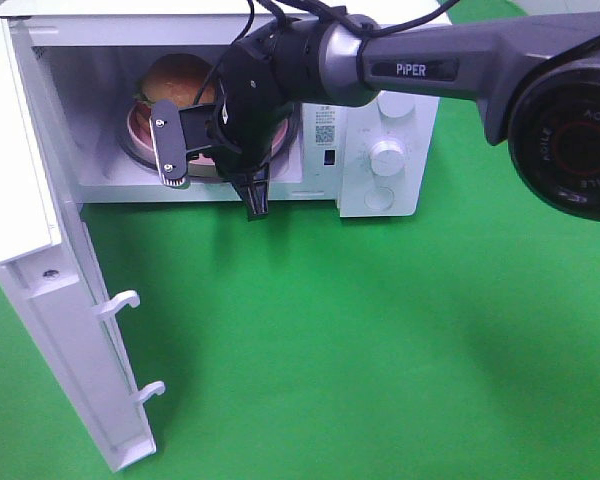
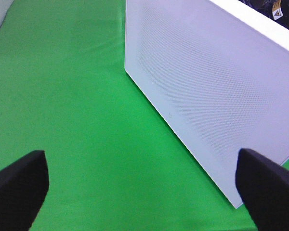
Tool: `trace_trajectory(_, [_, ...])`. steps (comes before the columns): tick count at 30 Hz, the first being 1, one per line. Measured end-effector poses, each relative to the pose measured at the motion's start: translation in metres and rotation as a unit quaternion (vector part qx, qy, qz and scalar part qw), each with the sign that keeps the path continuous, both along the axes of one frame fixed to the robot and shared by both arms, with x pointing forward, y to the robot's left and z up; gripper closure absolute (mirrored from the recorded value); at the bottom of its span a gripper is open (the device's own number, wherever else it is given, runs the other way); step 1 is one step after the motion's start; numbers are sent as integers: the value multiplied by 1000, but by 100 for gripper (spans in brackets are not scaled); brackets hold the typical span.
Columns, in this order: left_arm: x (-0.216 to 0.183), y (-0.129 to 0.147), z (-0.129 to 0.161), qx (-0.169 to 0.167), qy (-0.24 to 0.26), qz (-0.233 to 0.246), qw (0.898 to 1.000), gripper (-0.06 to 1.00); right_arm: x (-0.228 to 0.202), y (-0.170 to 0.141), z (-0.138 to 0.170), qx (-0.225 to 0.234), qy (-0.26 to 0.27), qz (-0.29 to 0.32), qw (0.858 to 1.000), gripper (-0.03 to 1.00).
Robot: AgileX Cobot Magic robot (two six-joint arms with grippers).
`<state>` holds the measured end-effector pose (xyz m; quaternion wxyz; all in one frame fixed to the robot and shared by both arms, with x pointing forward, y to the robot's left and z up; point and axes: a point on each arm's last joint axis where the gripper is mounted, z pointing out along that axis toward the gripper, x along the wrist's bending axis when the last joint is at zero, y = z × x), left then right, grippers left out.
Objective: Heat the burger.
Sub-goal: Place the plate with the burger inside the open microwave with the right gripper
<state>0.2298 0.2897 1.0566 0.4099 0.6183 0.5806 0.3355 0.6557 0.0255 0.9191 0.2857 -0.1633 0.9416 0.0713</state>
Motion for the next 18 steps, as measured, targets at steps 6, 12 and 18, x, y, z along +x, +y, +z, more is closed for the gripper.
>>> trace_trajectory(6, [0, 0, 0, 0, 0, 0, 1000, -3, 2, -1, 2, 6, -3, -7, 1000, 87])
trace_trajectory(12, [0, 0, 0, 0, 0, 0, 1000, -3, 4, 1, 5, 23, -15, -9, 1000, 72])
trace_trajectory(18, [0, 0, 0, 0, 0, 0, 1000, -3, 5, 1, 5, 26, -18, -8, 999, 56])
